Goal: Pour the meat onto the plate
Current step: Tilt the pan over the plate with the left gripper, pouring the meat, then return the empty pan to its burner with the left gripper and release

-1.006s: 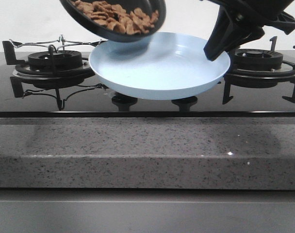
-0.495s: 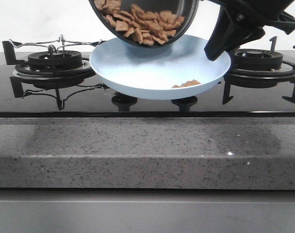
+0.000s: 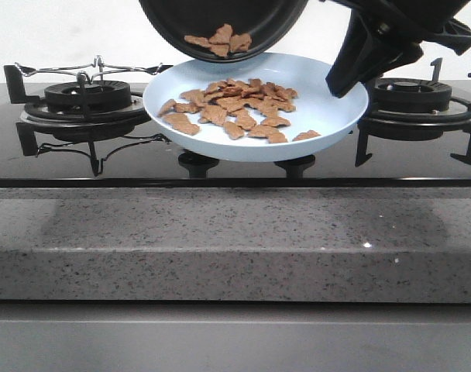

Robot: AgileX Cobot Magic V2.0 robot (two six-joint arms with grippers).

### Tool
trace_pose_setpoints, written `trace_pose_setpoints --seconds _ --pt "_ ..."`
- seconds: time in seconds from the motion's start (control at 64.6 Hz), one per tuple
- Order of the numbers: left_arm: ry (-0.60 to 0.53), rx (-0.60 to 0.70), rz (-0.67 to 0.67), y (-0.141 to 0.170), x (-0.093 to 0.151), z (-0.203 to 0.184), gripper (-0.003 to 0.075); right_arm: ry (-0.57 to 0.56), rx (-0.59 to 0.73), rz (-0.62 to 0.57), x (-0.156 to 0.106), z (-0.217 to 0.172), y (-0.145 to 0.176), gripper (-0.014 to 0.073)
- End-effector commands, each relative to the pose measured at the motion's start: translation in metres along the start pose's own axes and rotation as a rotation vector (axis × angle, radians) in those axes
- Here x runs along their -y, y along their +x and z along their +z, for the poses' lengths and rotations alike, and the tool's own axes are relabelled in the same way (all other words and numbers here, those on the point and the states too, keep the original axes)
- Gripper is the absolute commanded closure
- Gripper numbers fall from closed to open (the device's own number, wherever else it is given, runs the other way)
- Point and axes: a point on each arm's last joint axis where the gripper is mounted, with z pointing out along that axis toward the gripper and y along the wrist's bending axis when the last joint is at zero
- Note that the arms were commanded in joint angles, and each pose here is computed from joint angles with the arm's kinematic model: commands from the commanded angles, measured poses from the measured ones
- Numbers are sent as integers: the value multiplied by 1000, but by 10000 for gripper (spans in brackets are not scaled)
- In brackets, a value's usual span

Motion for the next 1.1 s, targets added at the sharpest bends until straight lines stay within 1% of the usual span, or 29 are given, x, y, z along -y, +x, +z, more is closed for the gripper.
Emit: trace_pose_setpoints --seconds 0.0,0.418,0.573,0.666,0.805,0.898,1.006,1.053,1.084 --pt "-61 65 25 -22 -7 -14 741 -10 104 -6 -7 -16 -14 663" --pt "-66 60 40 -22 -7 -14 741 -10 104 -6 -7 -16 -14 663" --pt "-131 57 -49 -21 -15 -15 741 -10 104 -6 -7 -16 -14 663" --pt "-180 56 -144 -19 -27 -20 741 -10 104 -6 -7 -16 -14 663" --pt "-260 53 -304 -12 -54 -34 741 -10 104 -6 -7 -16 -14 663" --pt "-291 49 -442 -3 -75 -44 741 -10 104 -6 -7 -16 -14 663" --pt "-336 39 -637 15 -102 -55 741 -10 104 -6 -7 -16 -14 663" --pt "-358 33 -740 27 -116 -60 741 -10 104 -6 -7 -16 -14 663" --pt "-376 28 -786 34 -124 -64 741 -10 104 -6 -7 -16 -14 663"
